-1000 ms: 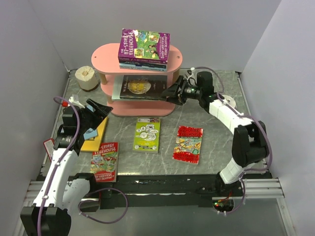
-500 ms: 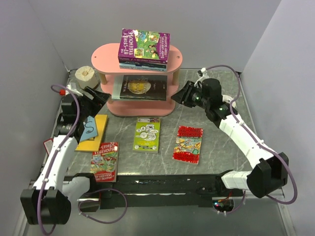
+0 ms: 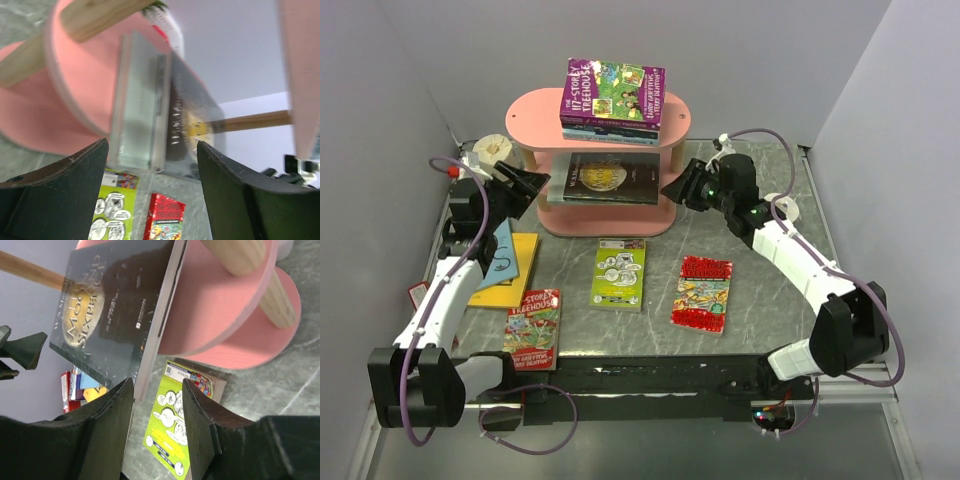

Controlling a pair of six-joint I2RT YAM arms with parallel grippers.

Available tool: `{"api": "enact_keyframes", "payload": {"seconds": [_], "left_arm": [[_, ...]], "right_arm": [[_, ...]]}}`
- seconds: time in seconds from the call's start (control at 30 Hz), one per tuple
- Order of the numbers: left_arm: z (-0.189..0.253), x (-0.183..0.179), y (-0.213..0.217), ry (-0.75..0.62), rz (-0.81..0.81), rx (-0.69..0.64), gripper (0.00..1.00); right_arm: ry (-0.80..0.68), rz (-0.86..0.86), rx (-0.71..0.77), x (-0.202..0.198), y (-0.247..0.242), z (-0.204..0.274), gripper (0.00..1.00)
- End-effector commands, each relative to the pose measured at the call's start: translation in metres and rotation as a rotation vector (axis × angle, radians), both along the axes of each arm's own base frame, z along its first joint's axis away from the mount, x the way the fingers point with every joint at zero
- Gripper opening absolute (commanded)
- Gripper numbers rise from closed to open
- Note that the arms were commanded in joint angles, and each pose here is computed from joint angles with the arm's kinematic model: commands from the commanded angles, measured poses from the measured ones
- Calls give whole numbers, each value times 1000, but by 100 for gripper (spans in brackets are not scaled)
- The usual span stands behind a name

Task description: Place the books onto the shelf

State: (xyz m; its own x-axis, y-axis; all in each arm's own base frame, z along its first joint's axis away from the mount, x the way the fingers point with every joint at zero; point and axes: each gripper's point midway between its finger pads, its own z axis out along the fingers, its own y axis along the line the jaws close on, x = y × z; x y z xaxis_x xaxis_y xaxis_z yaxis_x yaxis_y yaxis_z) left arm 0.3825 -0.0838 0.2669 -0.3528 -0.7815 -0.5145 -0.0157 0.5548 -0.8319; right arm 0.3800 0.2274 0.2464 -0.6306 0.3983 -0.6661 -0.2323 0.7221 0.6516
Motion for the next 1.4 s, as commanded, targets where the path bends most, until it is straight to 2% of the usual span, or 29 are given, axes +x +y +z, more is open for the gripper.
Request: {"api": "enact_keyframes", "payload": {"seconds": [0.0, 0.17, 0.37, 0.6, 0.7, 0.87, 1.13, 1.37], "left_arm": [[49, 7, -12, -170, -79, -17, 76], [47, 10, -23, -205, -145, -61, 72], [32, 24, -37, -166, -224, -68, 69], [30, 24, -54, -184, -286, -59, 57], [26, 25, -54, -175, -289, -55, 54], [19, 26, -56, -156, -301, -58, 52], [25, 19, -53, -166, -283, -40, 39], [41, 10, -49, -203, -267, -25, 36]], "right_arm": [[-119, -3, 73, 16, 8, 36, 50], [-111, 28, 93, 22, 18, 38, 50], [-79, 64, 96, 26, 31, 30, 47], [-90, 84, 100, 26, 39, 28, 35], [-90, 97, 102, 26, 43, 29, 29], [-86, 112, 95, 27, 50, 27, 27], [-101, 139, 98, 25, 62, 32, 24], [-121, 164, 97, 23, 75, 40, 23]]}}
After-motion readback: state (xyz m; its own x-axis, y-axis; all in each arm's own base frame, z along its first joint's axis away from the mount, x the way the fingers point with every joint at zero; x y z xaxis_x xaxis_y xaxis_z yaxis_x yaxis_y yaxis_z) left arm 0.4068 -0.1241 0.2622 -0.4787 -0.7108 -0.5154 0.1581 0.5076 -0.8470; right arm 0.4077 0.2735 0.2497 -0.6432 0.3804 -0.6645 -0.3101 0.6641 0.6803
